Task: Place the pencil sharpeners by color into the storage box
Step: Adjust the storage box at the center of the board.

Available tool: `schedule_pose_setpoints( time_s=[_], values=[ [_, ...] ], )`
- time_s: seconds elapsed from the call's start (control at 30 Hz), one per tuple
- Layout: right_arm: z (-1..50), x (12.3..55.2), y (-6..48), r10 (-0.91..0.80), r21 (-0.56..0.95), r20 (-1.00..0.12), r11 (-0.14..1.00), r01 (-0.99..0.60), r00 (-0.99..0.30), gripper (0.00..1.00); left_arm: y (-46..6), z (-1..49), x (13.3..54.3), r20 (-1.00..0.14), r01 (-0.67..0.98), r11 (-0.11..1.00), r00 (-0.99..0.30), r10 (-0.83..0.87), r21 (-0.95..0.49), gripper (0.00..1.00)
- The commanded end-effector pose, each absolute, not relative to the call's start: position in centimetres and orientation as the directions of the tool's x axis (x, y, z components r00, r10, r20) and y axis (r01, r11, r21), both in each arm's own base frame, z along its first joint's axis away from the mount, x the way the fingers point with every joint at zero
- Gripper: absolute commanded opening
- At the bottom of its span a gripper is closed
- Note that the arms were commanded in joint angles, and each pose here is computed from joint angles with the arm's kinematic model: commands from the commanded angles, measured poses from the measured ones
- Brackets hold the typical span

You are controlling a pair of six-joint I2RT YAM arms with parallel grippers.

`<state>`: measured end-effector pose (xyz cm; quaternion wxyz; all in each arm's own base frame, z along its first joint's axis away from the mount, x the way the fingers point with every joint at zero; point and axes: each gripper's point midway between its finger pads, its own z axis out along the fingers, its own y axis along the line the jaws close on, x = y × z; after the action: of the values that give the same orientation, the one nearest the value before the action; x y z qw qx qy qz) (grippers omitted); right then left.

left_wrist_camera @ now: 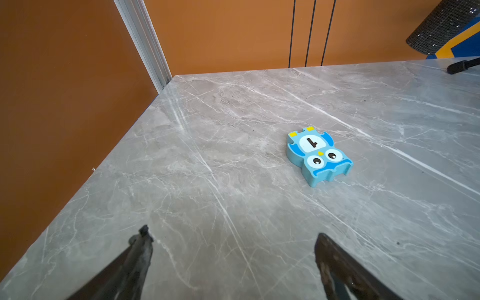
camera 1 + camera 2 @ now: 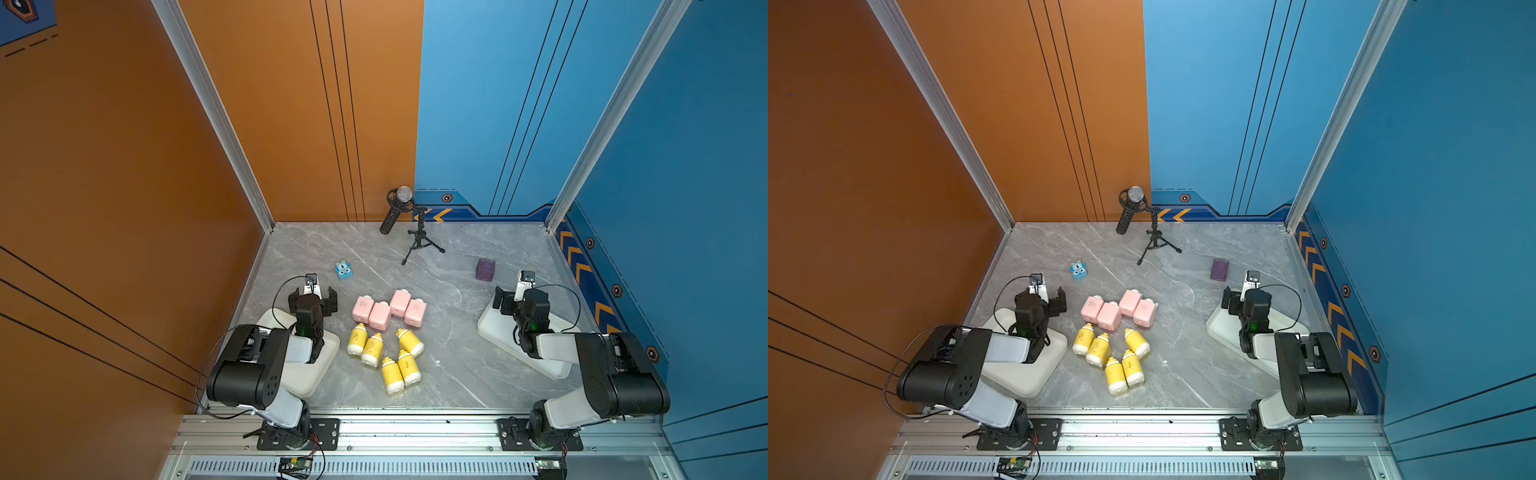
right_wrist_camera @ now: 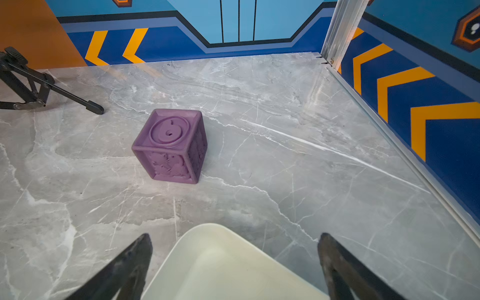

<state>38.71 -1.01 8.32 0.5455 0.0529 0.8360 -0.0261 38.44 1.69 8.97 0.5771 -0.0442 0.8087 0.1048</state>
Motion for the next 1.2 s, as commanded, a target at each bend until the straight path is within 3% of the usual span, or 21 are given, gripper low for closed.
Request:
schedule_pose_setpoints(
  time_s=[0.0, 1.03, 1.17],
  values=[
    [9.0, 39.3, -1.6, 0.042, -0.011, -0.925, 0.991, 0.136, -0.377, 1.00, 1.6, 9.5, 38.8, -0.948, -0.199, 0.972, -0.314, 0.060, 0.128, 0.98],
    [9.3, 39.5, -1.6, 0.042, -0.010, -0.926, 0.991, 0.135, -0.376, 1.00, 2.3, 10.0, 38.6, -0.953, -0.239, 0.963, -0.300, 0.048, 0.124, 0.98],
    [11.1, 40.4, -2.1, 0.027, -0.070, -0.828, 0.986, 0.151, -0.560, 1.00, 2.7, 10.5, 38.1, -0.957, -0.265, 0.958, -0.288, 0.034, 0.114, 0.98]
  ],
)
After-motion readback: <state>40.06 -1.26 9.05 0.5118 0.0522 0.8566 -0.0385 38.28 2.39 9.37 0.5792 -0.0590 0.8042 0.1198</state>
